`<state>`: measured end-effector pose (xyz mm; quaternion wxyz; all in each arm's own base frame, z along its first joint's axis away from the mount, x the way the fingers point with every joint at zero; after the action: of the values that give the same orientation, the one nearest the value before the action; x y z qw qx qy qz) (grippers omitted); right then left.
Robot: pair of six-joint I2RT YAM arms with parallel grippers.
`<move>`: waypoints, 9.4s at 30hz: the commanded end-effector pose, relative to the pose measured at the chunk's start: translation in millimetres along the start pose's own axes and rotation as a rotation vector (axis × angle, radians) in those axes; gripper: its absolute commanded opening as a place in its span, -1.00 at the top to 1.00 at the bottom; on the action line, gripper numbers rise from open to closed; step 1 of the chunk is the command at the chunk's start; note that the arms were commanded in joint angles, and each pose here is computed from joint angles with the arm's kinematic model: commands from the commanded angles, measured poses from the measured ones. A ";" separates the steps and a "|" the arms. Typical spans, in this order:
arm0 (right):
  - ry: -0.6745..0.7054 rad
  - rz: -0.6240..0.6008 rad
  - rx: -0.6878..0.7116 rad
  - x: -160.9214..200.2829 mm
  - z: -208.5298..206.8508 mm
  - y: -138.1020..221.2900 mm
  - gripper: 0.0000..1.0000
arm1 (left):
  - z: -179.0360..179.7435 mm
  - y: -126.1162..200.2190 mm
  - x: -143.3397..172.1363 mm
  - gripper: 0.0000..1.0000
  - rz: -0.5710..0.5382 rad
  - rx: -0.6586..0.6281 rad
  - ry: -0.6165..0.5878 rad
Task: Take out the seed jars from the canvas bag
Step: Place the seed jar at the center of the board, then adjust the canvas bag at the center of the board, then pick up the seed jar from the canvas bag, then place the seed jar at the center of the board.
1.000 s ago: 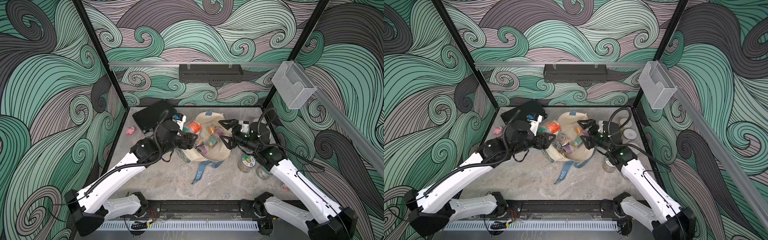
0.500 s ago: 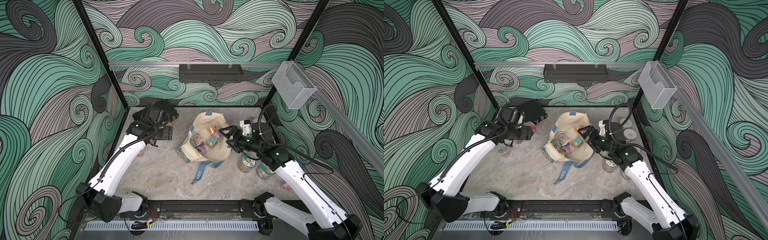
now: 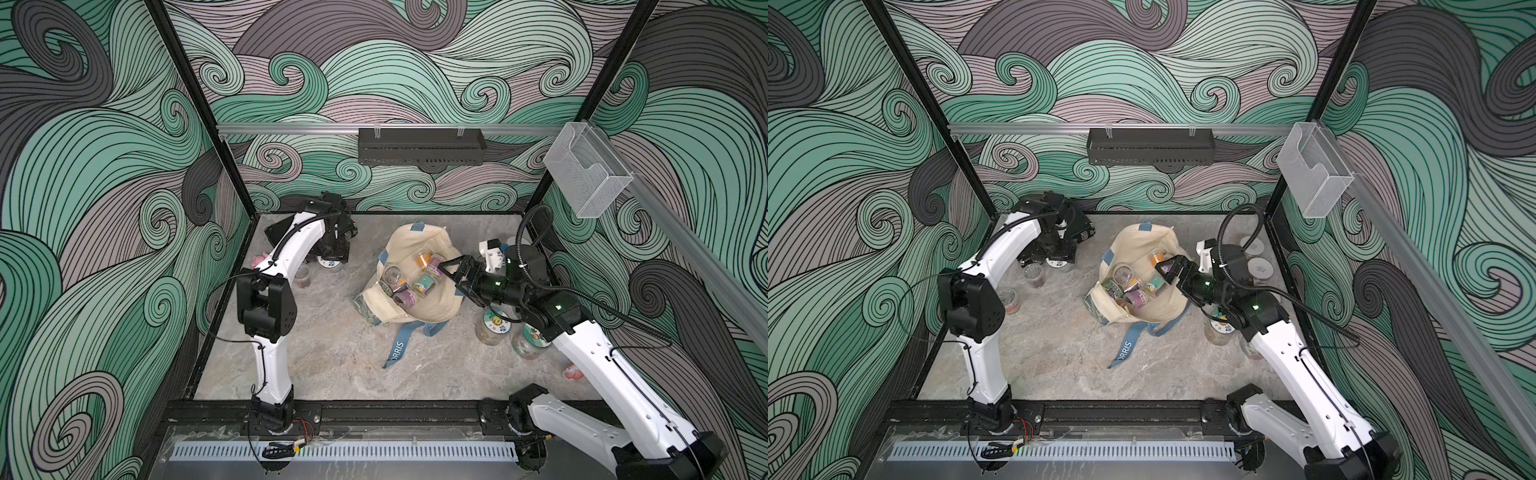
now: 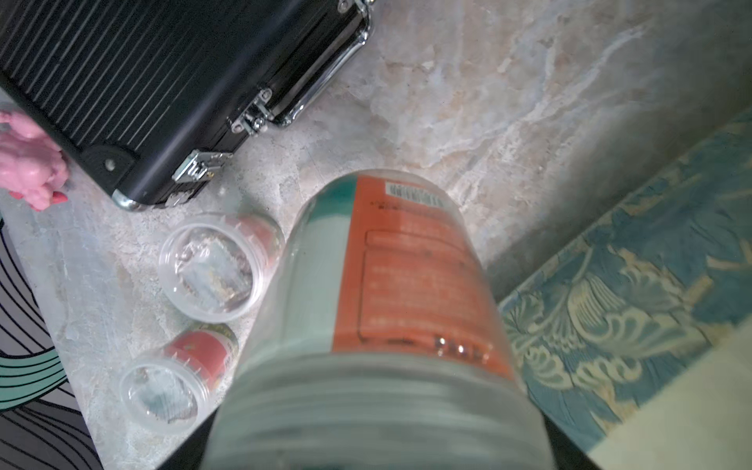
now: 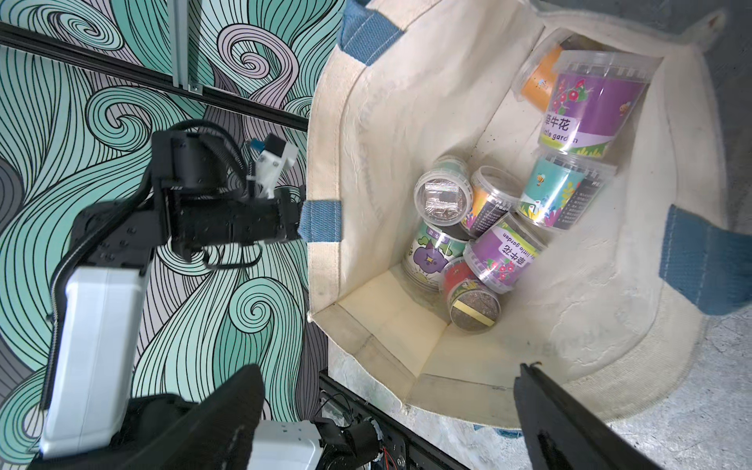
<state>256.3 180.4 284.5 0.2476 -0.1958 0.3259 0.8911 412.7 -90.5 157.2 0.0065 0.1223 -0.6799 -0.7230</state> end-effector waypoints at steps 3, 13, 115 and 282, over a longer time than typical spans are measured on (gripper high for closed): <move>0.031 0.001 -0.007 0.0 2.0 7.3 -0.98 | 14.2 -23.7 2.8 0.21 0.162 -0.063 -0.027; 0.029 0.021 0.002 0.6 -3.1 1.9 -0.98 | 22.3 -49.0 -5.9 -0.49 0.210 -0.053 -0.006; 0.305 0.047 0.029 30.4 -49.4 -222.1 -0.83 | -181.4 108.7 121.3 1.00 -0.587 0.510 -0.763; 0.086 0.638 0.592 133.6 -131.1 45.1 -0.89 | -95.5 72.2 15.5 1.00 -0.514 0.428 -0.281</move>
<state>159.5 93.8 134.3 0.0210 -0.0166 0.6325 0.7741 394.5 -195.6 211.9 -0.2909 0.1748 -0.7596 -0.5548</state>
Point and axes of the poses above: each gripper's point midway between its finger pads, its own y axis back along the fingers, its own z axis along the line the jaws close on, x = y × z, the point moved 1 cm from there along y, back along the fingers, and after that the axes turned 12 degrees about y, right-handed, at the moved point
